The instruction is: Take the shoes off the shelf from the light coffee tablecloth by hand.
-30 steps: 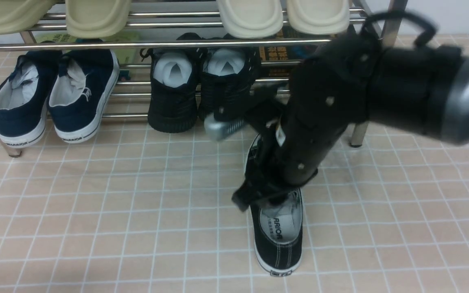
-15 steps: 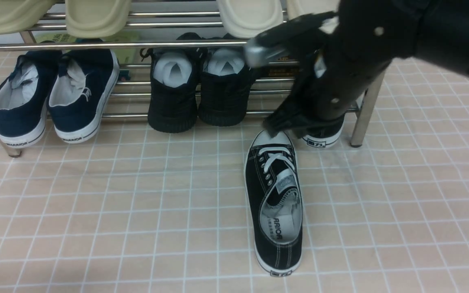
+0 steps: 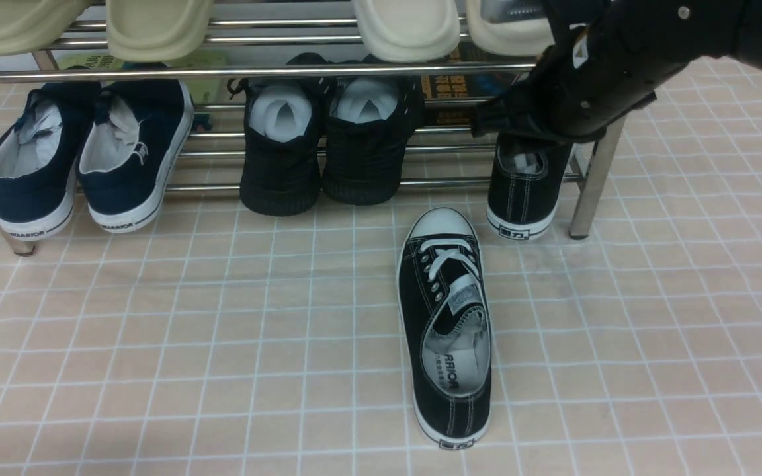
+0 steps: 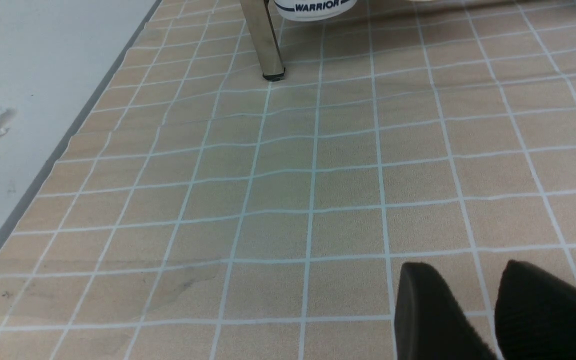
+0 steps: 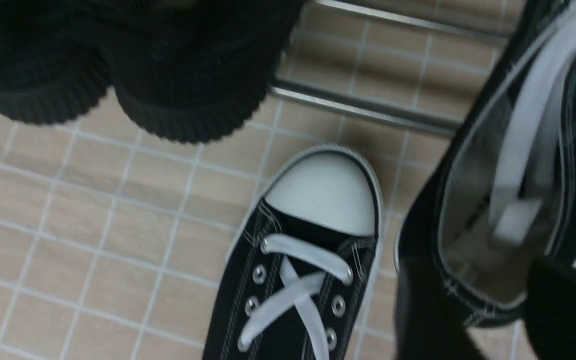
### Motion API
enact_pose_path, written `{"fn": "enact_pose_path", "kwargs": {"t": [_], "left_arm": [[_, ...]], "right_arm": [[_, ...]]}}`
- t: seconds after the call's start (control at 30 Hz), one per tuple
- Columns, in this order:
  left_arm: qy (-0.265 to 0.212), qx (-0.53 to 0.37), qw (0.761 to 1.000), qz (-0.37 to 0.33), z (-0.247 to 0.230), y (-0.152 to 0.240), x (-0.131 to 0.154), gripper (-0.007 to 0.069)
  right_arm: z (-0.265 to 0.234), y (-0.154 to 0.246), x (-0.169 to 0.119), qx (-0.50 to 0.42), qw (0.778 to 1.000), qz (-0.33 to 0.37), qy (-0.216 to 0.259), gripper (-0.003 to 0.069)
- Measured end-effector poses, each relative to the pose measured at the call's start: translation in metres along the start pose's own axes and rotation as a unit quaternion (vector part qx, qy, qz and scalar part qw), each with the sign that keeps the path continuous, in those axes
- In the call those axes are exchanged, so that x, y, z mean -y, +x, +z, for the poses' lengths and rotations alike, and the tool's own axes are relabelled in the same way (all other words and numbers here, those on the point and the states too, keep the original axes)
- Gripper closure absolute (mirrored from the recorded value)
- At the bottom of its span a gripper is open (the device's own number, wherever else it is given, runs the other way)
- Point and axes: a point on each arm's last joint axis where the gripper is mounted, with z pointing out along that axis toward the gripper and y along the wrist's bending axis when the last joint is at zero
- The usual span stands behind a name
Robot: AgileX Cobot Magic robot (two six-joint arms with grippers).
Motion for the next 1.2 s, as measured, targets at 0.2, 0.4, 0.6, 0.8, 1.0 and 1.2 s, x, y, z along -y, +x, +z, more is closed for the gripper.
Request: {"fn": "enact_pose_path", "kwargs": {"t": [0.2, 0.4, 0.6, 0.8, 1.0, 1.2], "left_arm": [[0.0, 0.0, 1.0, 0.0, 0.0, 0.0, 0.0, 0.0386], [0.0, 0.0, 1.0, 0.0, 0.0, 0.0, 0.0, 0.0385], [0.0, 0.0, 1.0, 0.0, 0.0, 0.0, 0.0, 0.0385], [0.0, 0.0, 1.0, 0.0, 0.0, 0.0, 0.0, 0.0385], [-0.002, -0.001, 1.0, 0.0, 0.0, 0.0, 0.0, 0.0385], [-0.002, -0.001, 1.0, -0.001, 0.0, 0.0, 0.0, 0.0385]], "right_arm": [[0.009, -0.002, -0.001, 0.014, 1.0, 0.001, -0.005, 0.0242], [0.048, 0.001, -0.001, 0.021, 1.0, -0.011, 0.0, 0.0235], [0.092, 0.01, 0.003, 0.017, 1.0, -0.023, 0.01, 0.0234], [0.109, 0.016, 0.01, 0.002, 1.0, -0.014, 0.025, 0.0247], [0.108, 0.017, 0.015, -0.01, 0.999, -0.022, 0.038, 0.0451], [0.068, 0.019, 0.009, -0.069, 0.997, -0.036, 0.027, 0.0643]]}}
